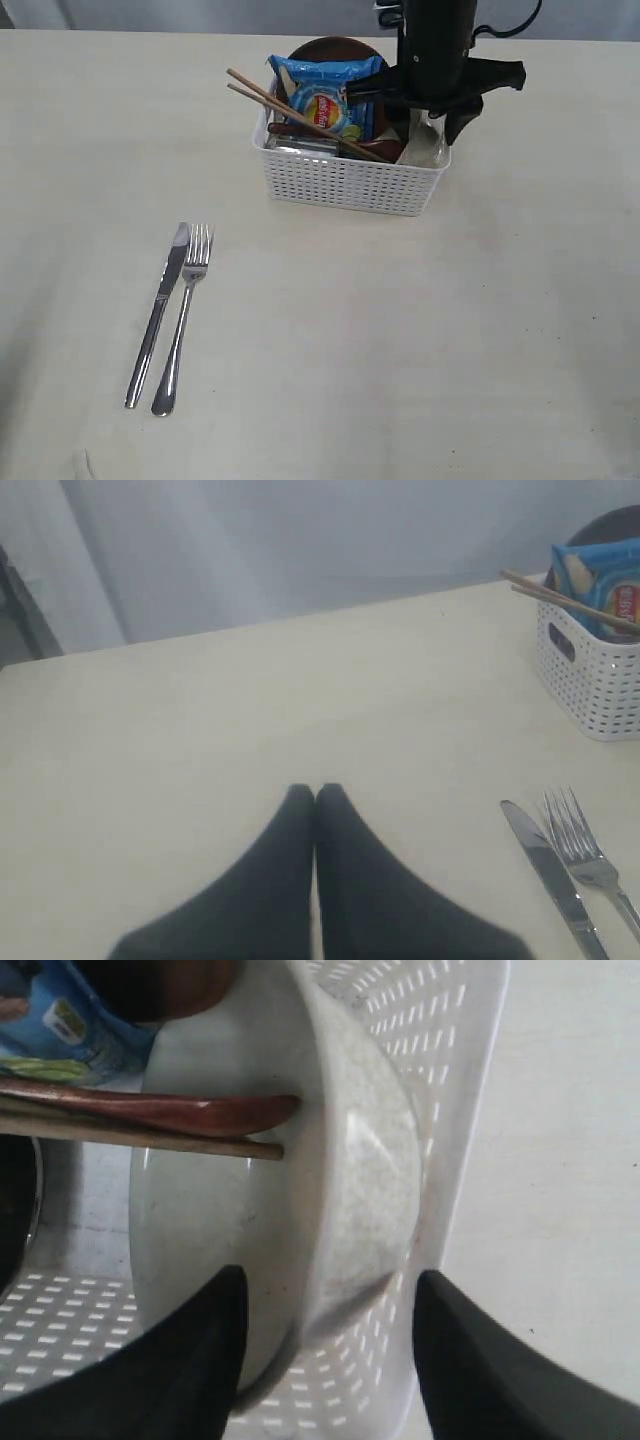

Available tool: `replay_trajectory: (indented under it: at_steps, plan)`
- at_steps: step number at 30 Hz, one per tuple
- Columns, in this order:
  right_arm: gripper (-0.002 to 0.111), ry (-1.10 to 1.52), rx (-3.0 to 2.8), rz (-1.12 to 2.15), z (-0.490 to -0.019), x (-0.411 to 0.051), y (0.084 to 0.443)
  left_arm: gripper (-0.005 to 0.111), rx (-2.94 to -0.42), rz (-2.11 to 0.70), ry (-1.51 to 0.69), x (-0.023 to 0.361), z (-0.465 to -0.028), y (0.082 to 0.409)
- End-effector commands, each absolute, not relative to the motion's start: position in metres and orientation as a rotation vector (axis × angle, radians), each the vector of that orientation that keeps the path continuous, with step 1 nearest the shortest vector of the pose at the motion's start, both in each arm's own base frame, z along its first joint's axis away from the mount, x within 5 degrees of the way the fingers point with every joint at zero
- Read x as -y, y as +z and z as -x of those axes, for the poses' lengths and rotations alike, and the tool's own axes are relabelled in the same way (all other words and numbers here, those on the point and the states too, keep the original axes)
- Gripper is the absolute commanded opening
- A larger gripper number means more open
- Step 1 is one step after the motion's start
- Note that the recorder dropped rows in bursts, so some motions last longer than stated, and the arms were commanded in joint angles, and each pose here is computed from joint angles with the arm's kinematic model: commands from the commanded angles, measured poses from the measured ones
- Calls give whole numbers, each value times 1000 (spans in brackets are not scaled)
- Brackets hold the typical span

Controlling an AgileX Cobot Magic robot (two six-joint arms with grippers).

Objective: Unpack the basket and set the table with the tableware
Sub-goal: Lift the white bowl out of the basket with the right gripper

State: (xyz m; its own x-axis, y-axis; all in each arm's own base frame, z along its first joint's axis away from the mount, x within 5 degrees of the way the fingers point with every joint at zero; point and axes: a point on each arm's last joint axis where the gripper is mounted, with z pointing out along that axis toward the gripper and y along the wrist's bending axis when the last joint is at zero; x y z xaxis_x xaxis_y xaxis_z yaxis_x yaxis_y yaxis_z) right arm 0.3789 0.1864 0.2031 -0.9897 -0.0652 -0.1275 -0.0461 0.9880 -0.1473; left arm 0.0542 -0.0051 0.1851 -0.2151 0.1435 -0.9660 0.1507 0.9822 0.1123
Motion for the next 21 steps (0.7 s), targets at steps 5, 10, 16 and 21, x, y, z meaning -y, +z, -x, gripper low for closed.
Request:
replay_trajectory:
  at_steps: [5,10,16,21]
  plan:
    - [13,-356,-2961,140,-383,-177,203,0,-1791,-216,-8,5,-54,184]
    - [0,-355,-2960,150,-383,-177,203,0,-1791,-216,-8,5,-54,184]
    - [0,-398,-2828,170,-398,-177,230,0,-1791,-216,-8,5,-54,184]
    - [0,-412,-2743,174,-402,-173,254,0,-1791,-216,-8,5,-54,184]
